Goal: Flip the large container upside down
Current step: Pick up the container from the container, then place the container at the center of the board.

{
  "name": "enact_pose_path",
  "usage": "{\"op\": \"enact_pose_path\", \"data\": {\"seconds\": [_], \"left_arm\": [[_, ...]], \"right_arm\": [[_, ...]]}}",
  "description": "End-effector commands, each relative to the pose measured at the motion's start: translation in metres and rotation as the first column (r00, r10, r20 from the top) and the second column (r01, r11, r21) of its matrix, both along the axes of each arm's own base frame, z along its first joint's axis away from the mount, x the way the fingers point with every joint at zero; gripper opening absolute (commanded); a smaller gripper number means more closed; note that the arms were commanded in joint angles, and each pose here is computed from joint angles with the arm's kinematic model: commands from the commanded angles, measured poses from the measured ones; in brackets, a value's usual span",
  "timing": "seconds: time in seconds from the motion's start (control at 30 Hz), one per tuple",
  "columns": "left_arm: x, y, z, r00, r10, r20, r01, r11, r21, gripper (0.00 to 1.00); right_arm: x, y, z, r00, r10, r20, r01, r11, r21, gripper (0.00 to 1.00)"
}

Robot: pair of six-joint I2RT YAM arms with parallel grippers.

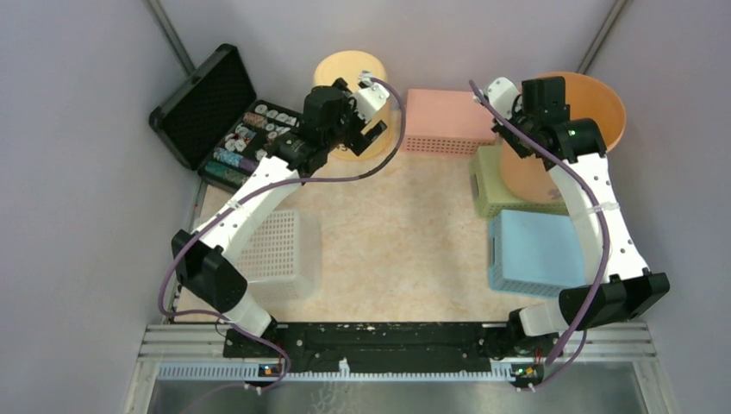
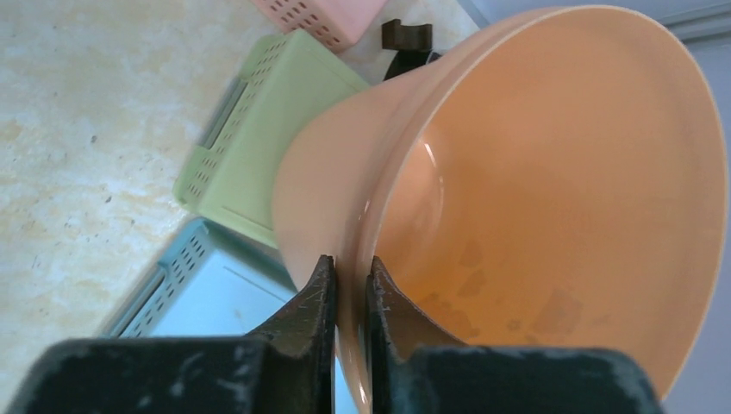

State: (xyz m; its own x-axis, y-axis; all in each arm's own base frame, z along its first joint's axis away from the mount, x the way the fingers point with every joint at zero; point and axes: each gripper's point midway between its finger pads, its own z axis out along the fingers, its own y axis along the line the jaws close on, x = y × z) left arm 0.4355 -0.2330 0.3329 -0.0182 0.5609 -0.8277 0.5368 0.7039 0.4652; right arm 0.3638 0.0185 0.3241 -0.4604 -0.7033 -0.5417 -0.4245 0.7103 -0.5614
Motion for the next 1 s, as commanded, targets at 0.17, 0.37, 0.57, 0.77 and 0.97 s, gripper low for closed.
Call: {"op": "enact_pose_path", "data": {"seconds": [0.17, 0.37, 0.57, 0.77, 0.97], "left_arm": [[-0.013, 0.000, 0.015, 1.000, -0.023, 0.003, 0.023, 0.998, -0.060, 0.99], [-0.030, -0.009, 0.011, 0.994, -0.101, -0.040, 0.097, 0.991, -0.090, 0.99], [-0.052, -0.011, -0.003, 0.973, -0.179, -0.148, 0.158, 0.977, -0.145, 0.99], [-0.058, 0.028, -0.006, 0.937, -0.202, -0.284, 0.118, 0.950, -0.289, 0.99], [-0.076, 0.072, -0.004, 0.929, -0.199, -0.311, 0.071, 0.923, -0.378, 0.99]], "right_arm": [[-0.011, 0.003, 0.063, 0.993, 0.028, 0.117, -0.035, 0.998, 0.053, 0.00], [-0.037, 0.048, 0.112, 0.952, 0.197, 0.233, -0.252, 0.937, 0.240, 0.00], [-0.078, 0.117, 0.147, 0.839, 0.390, 0.378, -0.538, 0.693, 0.479, 0.00], [-0.096, 0.162, 0.150, 0.781, 0.441, 0.442, -0.611, 0.392, 0.688, 0.00], [-0.094, 0.191, 0.117, 0.786, 0.491, 0.376, -0.502, 0.149, 0.852, 0.00]]}}
